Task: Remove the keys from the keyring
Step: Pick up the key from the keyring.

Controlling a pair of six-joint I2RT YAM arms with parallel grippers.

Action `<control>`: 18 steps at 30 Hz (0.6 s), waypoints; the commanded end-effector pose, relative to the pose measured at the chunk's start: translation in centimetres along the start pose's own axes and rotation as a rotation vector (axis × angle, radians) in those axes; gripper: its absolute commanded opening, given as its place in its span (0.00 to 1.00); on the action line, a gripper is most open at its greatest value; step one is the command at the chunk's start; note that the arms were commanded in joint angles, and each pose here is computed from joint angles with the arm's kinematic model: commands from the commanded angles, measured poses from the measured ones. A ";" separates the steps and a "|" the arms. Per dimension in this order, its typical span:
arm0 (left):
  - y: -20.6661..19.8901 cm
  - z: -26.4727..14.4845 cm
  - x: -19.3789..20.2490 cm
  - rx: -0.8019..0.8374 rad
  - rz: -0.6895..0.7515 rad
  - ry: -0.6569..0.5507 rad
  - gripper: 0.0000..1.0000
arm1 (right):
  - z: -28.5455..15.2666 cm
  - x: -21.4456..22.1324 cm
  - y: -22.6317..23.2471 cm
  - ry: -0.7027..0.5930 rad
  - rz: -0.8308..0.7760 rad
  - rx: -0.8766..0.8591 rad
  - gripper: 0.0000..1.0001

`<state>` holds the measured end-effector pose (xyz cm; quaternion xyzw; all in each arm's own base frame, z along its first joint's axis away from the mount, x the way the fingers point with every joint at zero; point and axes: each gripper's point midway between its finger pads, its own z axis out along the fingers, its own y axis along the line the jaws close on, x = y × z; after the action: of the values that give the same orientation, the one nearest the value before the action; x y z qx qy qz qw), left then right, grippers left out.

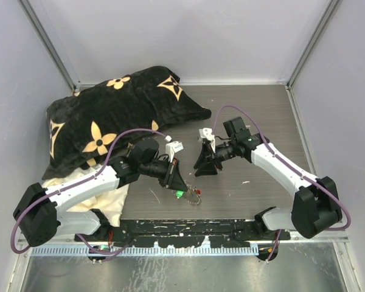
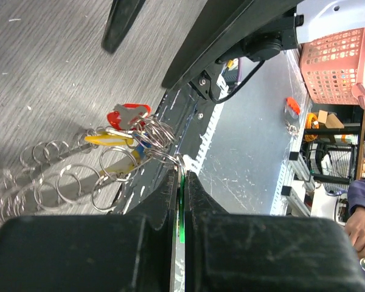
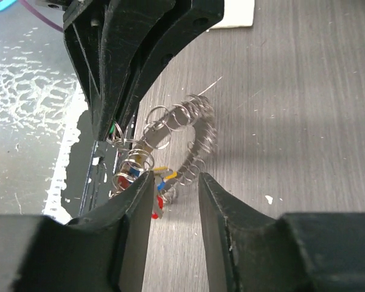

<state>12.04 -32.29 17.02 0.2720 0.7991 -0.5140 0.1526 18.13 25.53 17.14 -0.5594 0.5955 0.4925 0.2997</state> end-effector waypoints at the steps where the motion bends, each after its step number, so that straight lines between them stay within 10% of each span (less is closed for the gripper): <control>1: -2.3 -0.7 -1.7 0.058 0.046 -0.019 0.00 | -1.2 -3.1 1.2 -0.071 -0.106 -0.025 0.45; 18: -3.1 -1.1 -2.0 0.111 0.090 -0.001 0.00 | 2.5 -0.3 3.4 -0.036 -0.112 -0.163 0.66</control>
<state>11.57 -31.94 17.56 0.2834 0.7971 -0.5152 0.1372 14.49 26.64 17.37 -0.5950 0.5306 0.5322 0.2850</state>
